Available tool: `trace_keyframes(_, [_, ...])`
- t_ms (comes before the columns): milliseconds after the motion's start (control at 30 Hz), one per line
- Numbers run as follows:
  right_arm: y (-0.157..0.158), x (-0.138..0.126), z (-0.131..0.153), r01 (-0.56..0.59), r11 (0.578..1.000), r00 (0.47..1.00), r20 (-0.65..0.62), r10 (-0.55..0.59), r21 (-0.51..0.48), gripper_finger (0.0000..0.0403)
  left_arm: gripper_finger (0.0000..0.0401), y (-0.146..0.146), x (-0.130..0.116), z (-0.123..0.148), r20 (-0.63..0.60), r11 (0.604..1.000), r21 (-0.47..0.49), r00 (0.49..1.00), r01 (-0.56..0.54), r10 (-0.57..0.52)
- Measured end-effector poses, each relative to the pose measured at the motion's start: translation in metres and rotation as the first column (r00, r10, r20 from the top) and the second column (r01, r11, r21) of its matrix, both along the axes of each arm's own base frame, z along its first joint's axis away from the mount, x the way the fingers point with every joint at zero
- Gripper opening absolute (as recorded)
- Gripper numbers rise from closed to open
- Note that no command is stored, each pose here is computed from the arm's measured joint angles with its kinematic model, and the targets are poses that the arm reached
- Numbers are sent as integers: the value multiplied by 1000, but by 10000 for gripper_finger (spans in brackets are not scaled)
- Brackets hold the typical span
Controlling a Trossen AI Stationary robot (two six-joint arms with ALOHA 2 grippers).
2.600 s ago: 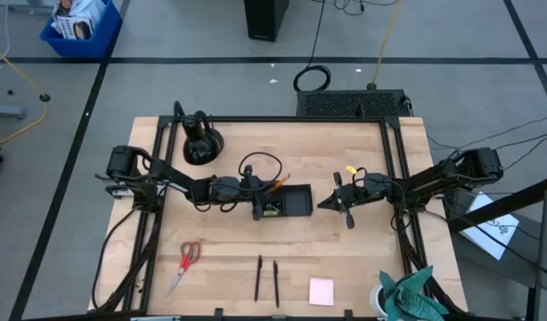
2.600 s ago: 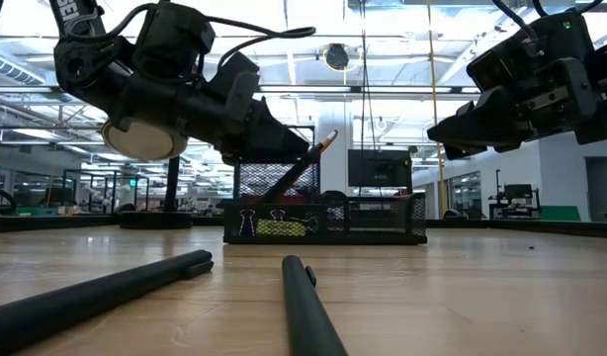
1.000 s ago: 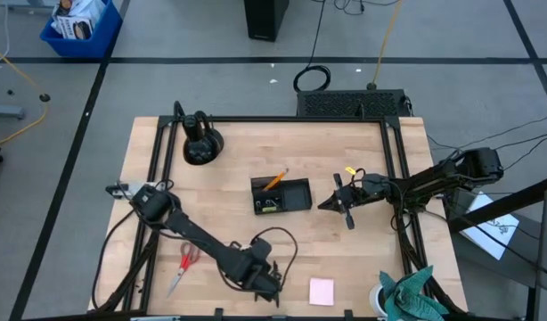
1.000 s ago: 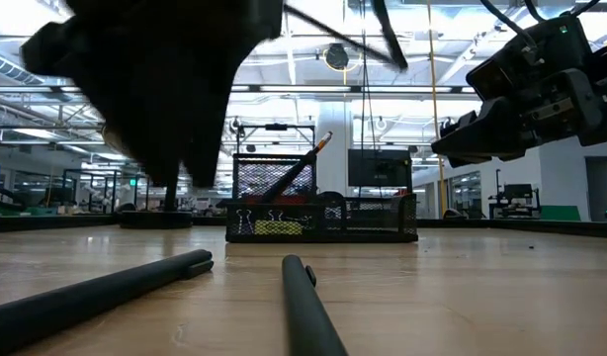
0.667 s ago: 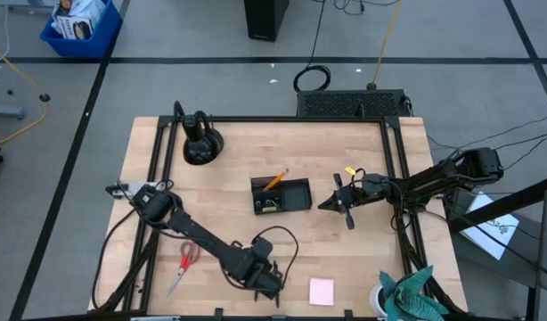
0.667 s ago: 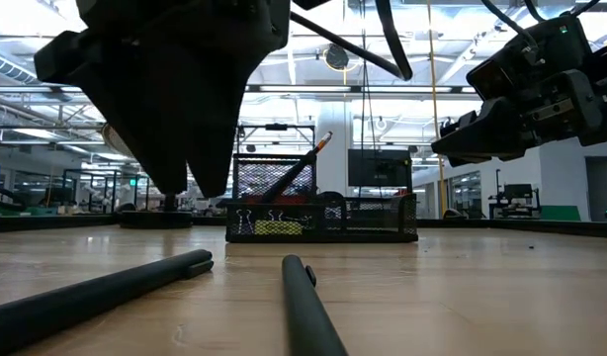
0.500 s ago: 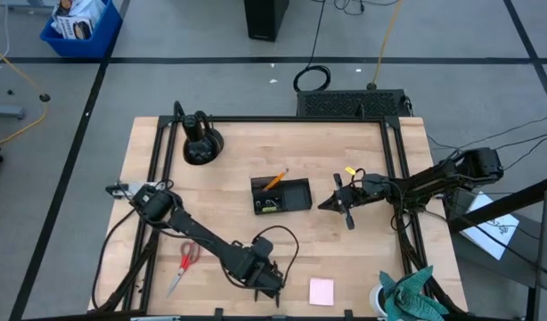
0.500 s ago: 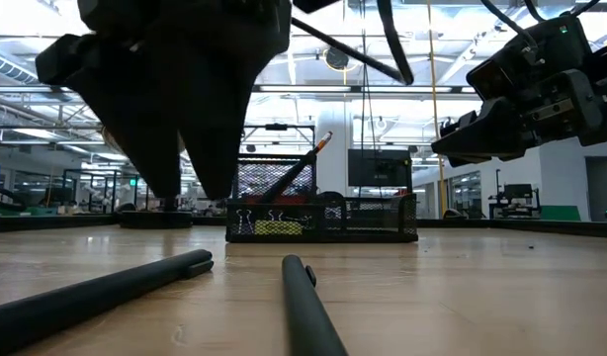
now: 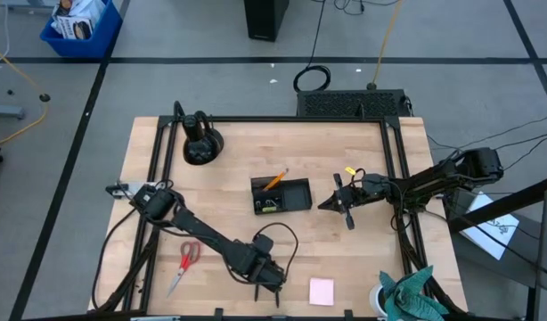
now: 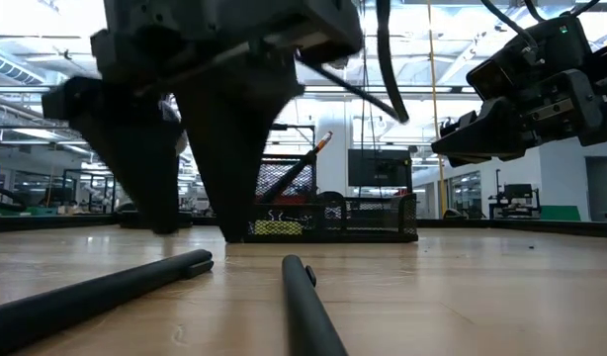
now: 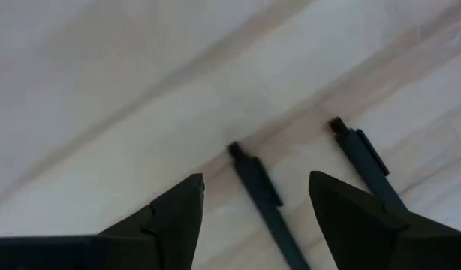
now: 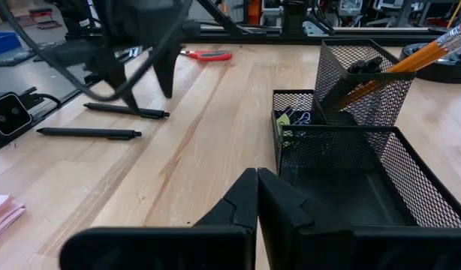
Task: Pick and place office supplies into organizer
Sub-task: Put the black pen into the black desk organizer
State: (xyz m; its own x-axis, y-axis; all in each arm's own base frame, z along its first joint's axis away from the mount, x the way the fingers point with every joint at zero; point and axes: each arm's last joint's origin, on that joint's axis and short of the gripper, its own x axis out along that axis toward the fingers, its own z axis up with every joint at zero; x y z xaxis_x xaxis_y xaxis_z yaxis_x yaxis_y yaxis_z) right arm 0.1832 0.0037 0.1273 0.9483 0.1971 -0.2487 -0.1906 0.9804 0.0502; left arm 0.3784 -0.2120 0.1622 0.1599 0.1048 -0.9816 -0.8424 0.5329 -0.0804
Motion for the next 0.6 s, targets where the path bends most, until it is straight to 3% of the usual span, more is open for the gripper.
trace_keyframes(333, [0,0,0,0,1000,1000,0,0,0,4,243,-1,-4,-24,18,995,-101,1000,-10,12])
trace_keyframes(600, [0,0,0,1,1000,1000,0,-1,3,4,173,-1,-9,-30,-12,996,-92,1000,-4,3])
